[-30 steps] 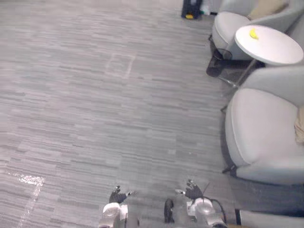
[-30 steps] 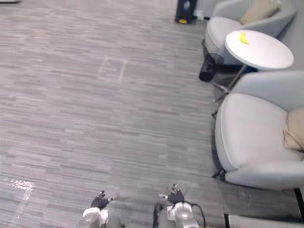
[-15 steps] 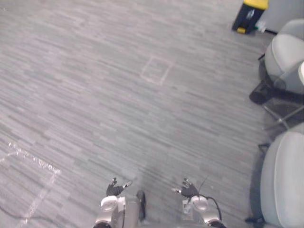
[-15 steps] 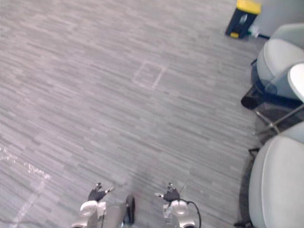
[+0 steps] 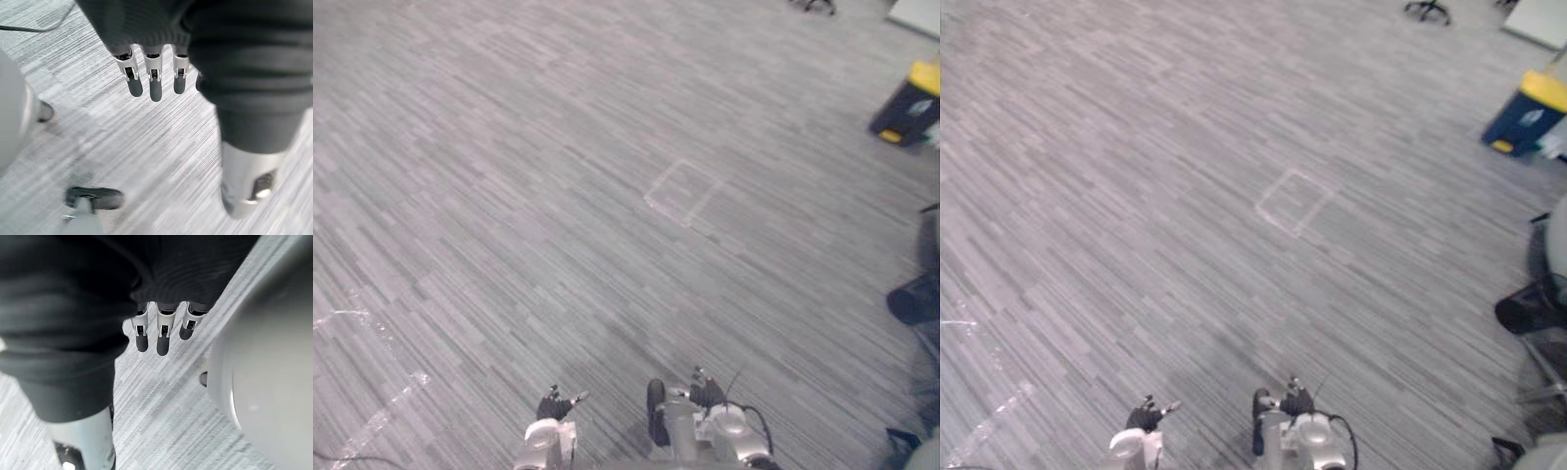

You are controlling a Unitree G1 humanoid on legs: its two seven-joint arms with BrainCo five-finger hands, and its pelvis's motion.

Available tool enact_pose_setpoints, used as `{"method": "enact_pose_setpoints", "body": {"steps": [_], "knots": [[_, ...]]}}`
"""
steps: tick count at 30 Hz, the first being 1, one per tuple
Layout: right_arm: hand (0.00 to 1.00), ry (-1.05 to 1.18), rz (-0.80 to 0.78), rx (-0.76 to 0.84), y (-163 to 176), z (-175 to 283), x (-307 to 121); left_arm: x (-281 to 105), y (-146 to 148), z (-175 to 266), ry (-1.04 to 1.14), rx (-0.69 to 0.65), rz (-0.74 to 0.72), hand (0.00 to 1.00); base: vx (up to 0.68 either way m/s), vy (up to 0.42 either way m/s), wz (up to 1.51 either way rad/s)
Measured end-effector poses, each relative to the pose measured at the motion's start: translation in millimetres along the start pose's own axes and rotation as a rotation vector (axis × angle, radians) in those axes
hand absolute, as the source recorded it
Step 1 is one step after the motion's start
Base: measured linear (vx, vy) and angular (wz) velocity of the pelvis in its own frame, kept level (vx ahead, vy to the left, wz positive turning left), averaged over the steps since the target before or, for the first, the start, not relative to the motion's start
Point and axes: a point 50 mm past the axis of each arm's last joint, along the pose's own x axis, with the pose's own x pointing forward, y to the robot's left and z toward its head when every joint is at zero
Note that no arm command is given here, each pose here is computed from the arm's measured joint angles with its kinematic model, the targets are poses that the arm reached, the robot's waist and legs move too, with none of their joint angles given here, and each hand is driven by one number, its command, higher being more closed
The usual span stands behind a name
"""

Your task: Organize the slippers on the shoe rack

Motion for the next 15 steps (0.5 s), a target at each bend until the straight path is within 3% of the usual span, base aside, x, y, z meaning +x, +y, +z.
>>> {"method": "enact_pose_setpoints", "body": {"steps": [6, 15], "knots": [[0.0, 0.016, 0.034, 0.024, 18, -3, -2, 1, 7, 21, -0.094, -0.057, 0.021, 0.0, 0.5, -0.075, -0.26], [0.0, 0.047, 0.018, 0.07, 14, -10, -3, 3, 28, 14, -0.055, -0.028, 0.069, 0.0, 0.6, 0.213, -0.48]]}}
